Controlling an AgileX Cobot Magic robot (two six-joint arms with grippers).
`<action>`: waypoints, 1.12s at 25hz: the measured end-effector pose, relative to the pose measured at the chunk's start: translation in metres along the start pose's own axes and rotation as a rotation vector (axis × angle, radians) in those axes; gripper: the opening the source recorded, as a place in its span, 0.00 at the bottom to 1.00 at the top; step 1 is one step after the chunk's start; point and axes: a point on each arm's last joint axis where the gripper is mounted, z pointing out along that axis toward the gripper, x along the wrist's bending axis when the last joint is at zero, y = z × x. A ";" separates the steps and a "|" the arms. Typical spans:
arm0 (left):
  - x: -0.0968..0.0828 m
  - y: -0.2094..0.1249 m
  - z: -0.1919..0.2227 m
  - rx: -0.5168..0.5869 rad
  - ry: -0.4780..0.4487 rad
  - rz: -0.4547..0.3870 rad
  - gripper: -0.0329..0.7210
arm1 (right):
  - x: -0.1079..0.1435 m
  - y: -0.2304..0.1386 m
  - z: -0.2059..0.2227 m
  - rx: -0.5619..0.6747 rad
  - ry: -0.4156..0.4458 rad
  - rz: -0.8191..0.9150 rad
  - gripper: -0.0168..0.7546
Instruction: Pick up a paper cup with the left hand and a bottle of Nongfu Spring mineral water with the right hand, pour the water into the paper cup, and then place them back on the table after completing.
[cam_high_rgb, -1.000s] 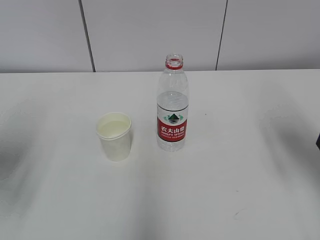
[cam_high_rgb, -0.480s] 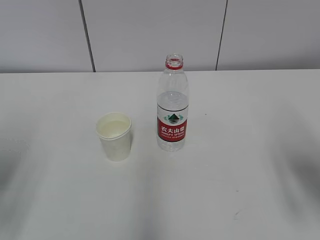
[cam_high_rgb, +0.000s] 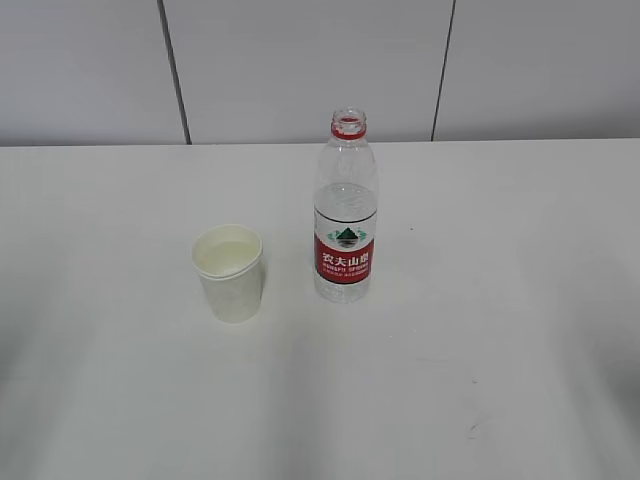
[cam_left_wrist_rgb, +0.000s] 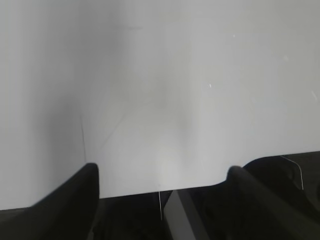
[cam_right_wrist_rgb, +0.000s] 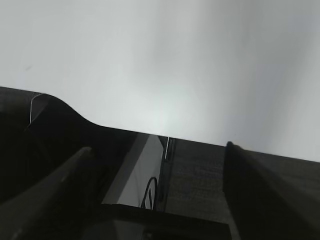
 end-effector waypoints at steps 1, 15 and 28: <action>0.000 -0.002 -0.002 -0.009 -0.004 -0.002 0.68 | 0.001 -0.005 -0.002 -0.024 -0.004 -0.004 0.78; -0.002 -0.045 -0.042 -0.289 -0.037 -0.007 0.68 | 0.017 -0.066 -0.036 -0.385 -0.067 -0.064 0.78; -0.001 -0.087 -0.069 -0.589 -0.042 0.002 0.68 | 0.028 -0.111 -0.051 -0.660 -0.113 -0.110 0.78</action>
